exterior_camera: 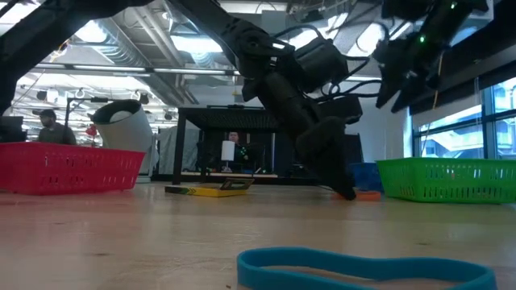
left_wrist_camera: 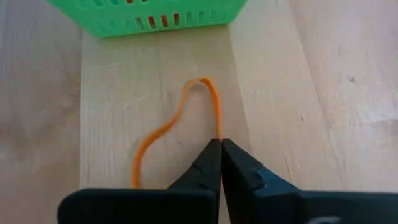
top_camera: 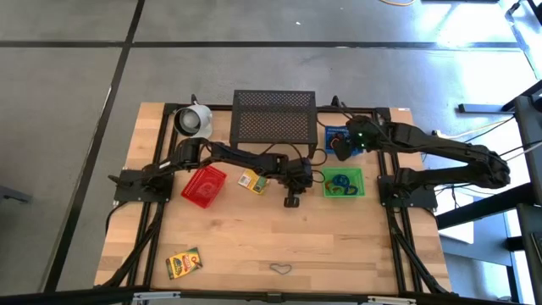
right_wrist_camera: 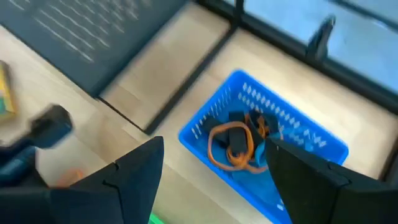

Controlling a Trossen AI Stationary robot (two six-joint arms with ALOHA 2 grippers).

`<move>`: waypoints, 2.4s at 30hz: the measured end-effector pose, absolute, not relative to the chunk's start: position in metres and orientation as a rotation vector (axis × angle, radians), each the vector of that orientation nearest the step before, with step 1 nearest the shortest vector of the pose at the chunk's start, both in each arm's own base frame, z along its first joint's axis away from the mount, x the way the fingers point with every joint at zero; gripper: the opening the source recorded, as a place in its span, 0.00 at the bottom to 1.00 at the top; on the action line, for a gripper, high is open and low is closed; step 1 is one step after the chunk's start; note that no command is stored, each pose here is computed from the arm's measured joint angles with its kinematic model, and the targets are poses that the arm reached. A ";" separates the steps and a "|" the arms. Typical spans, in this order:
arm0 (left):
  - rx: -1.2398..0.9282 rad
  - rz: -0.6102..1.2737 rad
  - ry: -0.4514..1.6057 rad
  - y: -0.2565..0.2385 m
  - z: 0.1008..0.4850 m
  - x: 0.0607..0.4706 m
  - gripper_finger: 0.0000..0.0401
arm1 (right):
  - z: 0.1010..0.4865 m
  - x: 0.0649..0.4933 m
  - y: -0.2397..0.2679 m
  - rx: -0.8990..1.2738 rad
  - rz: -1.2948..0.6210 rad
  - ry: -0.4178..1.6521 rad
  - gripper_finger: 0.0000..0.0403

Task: Pick & Place Office Desk Supplies
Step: Put the orange rubber band into the blue bin

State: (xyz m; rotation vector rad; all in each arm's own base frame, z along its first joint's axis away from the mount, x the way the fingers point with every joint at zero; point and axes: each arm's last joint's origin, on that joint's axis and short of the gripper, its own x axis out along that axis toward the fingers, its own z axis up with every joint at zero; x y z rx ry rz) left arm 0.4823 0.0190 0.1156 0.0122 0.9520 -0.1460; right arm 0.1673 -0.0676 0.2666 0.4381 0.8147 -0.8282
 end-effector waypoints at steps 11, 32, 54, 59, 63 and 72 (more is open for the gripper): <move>0.014 -0.174 0.774 0.011 0.194 0.474 0.01 | 0.291 0.176 -0.030 0.409 -0.445 0.756 0.69; 0.020 -0.214 0.480 -0.004 0.301 0.445 0.00 | 0.307 0.205 0.031 -0.141 0.116 0.544 0.69; 0.008 -0.152 0.417 0.021 0.324 0.434 0.01 | 0.298 0.216 0.032 -0.170 0.063 0.578 0.56; 0.007 -0.139 0.417 0.027 0.324 0.434 0.01 | 0.299 0.216 0.032 -0.167 0.063 0.577 0.42; 0.020 -0.138 0.421 0.029 0.324 0.433 0.01 | 0.299 0.216 0.030 -0.149 0.016 0.577 0.30; 0.052 -0.139 0.432 0.032 0.323 0.432 0.01 | 0.299 0.216 0.029 0.014 -0.078 0.571 0.03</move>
